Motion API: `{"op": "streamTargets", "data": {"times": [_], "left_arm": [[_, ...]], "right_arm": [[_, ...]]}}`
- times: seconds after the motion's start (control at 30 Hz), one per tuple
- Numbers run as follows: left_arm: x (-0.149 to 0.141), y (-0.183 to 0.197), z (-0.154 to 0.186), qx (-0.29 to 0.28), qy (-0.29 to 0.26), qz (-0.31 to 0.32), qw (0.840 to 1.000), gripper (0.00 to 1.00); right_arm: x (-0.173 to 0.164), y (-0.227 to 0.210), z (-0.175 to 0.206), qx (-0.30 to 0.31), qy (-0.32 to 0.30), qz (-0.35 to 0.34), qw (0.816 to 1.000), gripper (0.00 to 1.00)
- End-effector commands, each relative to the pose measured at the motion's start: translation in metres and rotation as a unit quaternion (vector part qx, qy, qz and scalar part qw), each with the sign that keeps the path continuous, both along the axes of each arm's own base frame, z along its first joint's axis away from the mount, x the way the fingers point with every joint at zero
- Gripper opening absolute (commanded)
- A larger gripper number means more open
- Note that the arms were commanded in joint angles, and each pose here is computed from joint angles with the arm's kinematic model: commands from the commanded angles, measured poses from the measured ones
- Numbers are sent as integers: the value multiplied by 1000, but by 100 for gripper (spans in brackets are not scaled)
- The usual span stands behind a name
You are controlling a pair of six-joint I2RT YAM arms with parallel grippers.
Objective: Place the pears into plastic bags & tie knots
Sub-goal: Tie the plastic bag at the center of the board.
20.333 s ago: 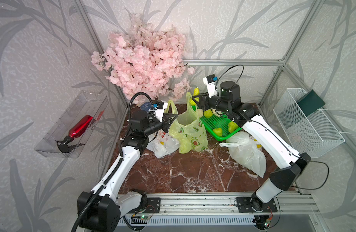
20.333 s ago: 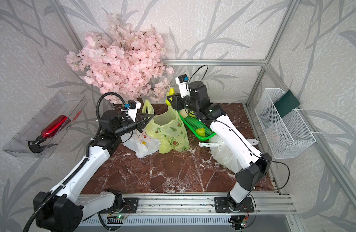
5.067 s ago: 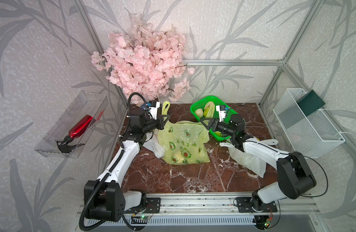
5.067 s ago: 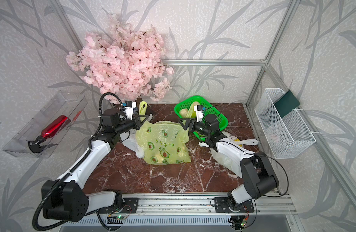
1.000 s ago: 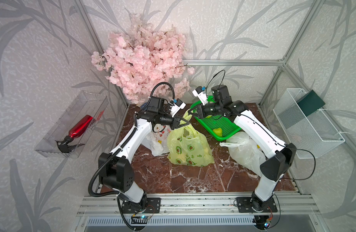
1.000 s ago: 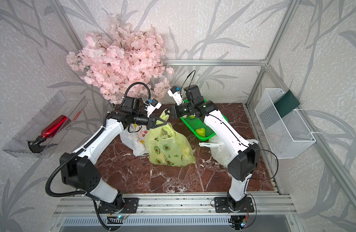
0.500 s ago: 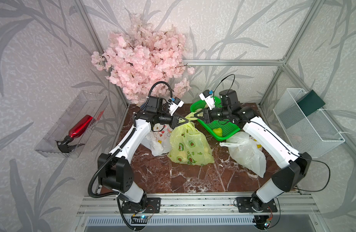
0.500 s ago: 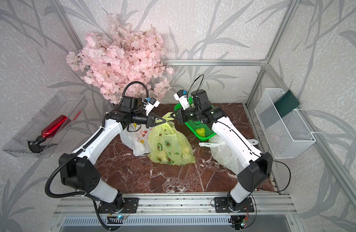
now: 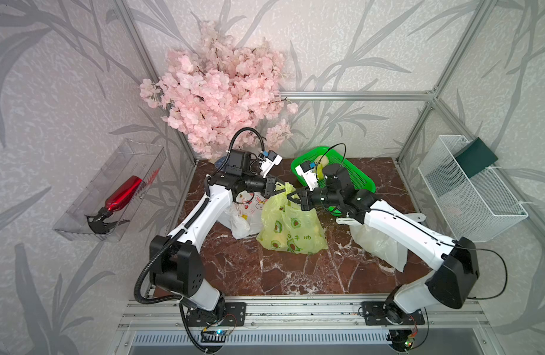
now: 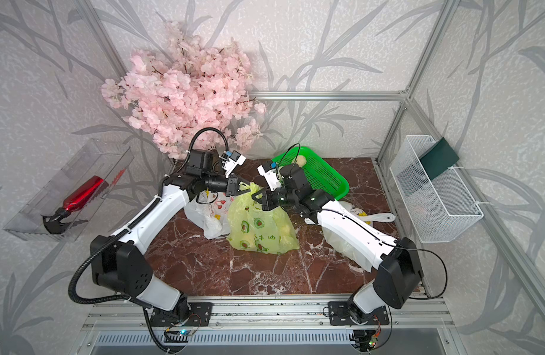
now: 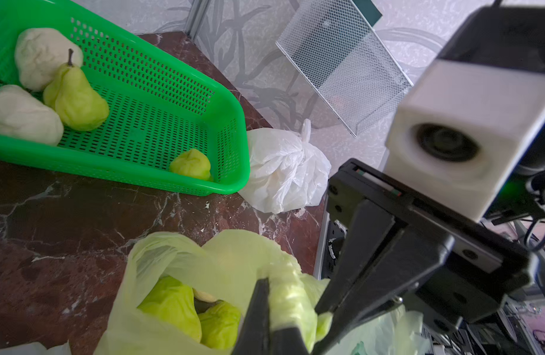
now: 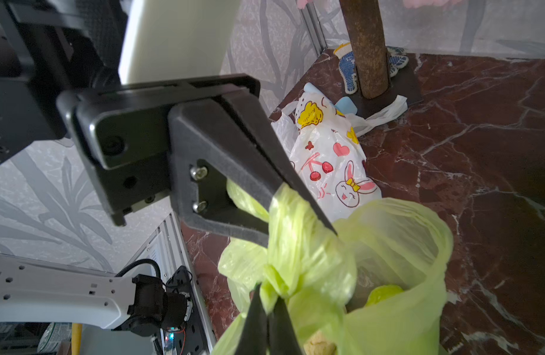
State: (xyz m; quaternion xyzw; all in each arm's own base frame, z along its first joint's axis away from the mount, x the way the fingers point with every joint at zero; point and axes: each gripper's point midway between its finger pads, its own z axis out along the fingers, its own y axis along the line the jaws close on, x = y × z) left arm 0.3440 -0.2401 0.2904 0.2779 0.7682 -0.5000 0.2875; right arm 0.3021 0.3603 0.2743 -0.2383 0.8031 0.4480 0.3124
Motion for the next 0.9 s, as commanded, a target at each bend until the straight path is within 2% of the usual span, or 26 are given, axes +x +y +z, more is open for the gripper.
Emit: {"op": "streamTargets", "data": {"times": [0.0, 0.13, 0.17, 0.23, 0.33, 0.4, 0.63, 0.73, 0.87], "left_arm": [[13, 10, 38, -18, -87, 20, 996, 0], [-1, 11, 29, -15, -70, 5, 997, 0], [-4, 12, 27, -12, -66, 1, 998, 3], [-13, 12, 23, -9, -60, -8, 998, 8], [-14, 15, 17, -4, -55, -4, 998, 5], [-12, 15, 16, -5, -52, -3, 999, 0], [-2, 13, 22, -14, -65, 12, 998, 0], [-3, 10, 25, -25, -64, 6, 998, 0], [-11, 10, 26, -28, -60, -6, 998, 2]], "right_arm": [[-26, 10, -47, 1, 111, 51, 993, 0], [-11, 8, -30, 42, 86, 44, 994, 0], [-11, 7, -28, 47, 83, 47, 994, 0], [-13, 6, -24, 52, 78, 53, 994, 0], [-27, 5, -16, 59, 82, 84, 991, 0], [-38, 1, -16, 43, 97, 99, 989, 0], [-71, 8, -43, -8, 155, 135, 979, 0], [-56, 11, -60, -9, 142, 114, 983, 0], [-27, 10, -53, 21, 96, 78, 992, 0]]}}
